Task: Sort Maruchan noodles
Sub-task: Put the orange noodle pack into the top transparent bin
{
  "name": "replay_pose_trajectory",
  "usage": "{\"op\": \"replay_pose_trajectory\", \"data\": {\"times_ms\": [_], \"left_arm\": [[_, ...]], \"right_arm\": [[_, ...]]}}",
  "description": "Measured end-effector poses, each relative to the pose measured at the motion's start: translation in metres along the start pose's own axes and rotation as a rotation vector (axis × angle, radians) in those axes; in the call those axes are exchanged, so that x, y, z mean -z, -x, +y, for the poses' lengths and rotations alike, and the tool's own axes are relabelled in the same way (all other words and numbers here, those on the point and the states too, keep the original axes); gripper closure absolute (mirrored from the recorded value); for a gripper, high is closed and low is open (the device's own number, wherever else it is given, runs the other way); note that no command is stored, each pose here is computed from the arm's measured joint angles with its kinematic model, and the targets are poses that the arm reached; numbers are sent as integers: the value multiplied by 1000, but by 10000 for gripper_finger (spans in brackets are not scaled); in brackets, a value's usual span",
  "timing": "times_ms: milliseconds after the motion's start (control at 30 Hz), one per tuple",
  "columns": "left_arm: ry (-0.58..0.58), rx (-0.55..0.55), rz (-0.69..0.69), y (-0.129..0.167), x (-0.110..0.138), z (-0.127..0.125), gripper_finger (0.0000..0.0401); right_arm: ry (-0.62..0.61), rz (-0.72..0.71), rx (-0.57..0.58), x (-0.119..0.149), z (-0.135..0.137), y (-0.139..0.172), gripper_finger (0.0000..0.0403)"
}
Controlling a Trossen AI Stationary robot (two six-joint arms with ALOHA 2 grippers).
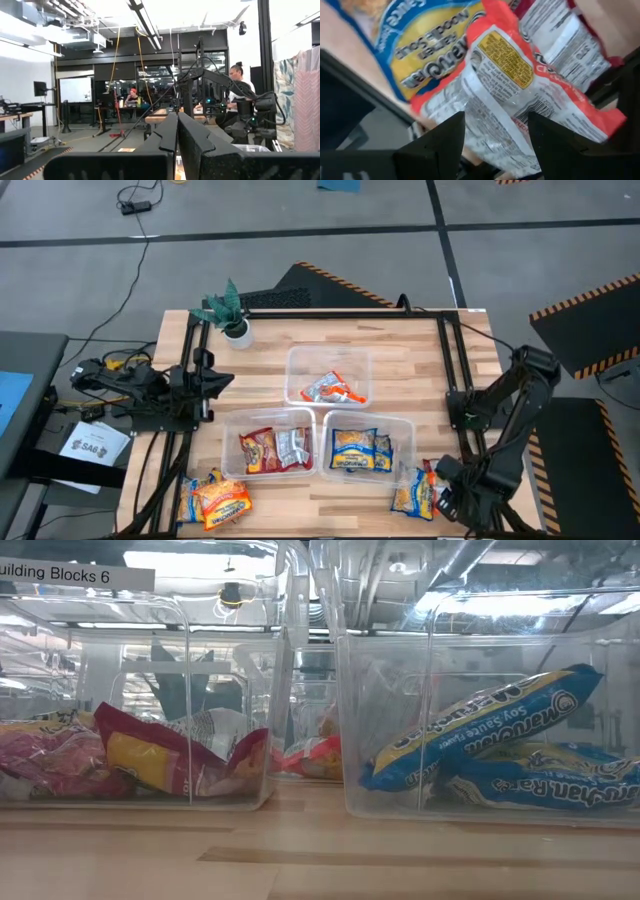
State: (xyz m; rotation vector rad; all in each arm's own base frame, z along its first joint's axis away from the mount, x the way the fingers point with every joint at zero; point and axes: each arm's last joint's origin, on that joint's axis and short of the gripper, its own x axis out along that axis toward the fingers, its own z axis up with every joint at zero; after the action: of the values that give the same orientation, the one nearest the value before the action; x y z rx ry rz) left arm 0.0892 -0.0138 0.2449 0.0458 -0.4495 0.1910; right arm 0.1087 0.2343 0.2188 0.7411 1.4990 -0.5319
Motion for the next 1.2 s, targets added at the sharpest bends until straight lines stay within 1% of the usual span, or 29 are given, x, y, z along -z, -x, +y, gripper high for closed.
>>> {"op": "replay_pose_trajectory", "data": {"times_ms": [167,267,333,400,500,567,667,700,733,867,1133,1200], "left_arm": [[4,0,-8,-1,-4,0,401],[2,1,-5,-1,-4,0,401],[2,1,-4,-1,-3,0,401],[3,-2,-4,-1,-4,0,401],[3,-3,-4,-1,-4,0,401],[4,-3,-4,-1,-4,0,401],[4,-3,-4,-1,-4,1,401],[4,-3,-4,-1,-4,1,401],[4,-4,-4,-1,-4,1,401],[5,-4,-5,-1,-4,1,401],[8,-4,-5,-1,-4,1,401],[7,-4,-5,-1,-4,1,401]], "right_arm": [[6,-18,48,0,0,-6,163],[31,-30,77,-1,0,-10,166],[52,-36,95,-1,1,-12,174],[59,-42,115,-2,1,-14,191],[59,-46,125,-3,0,-15,236],[62,-48,126,-5,0,-15,279],[92,-44,127,-6,1,-15,361],[104,-42,122,-7,2,-15,381],[113,-38,114,-9,3,-14,388],[145,-17,36,-15,6,-2,393],[245,-87,-287,-26,19,68,397],[249,-83,-344,-27,19,84,397]]}}
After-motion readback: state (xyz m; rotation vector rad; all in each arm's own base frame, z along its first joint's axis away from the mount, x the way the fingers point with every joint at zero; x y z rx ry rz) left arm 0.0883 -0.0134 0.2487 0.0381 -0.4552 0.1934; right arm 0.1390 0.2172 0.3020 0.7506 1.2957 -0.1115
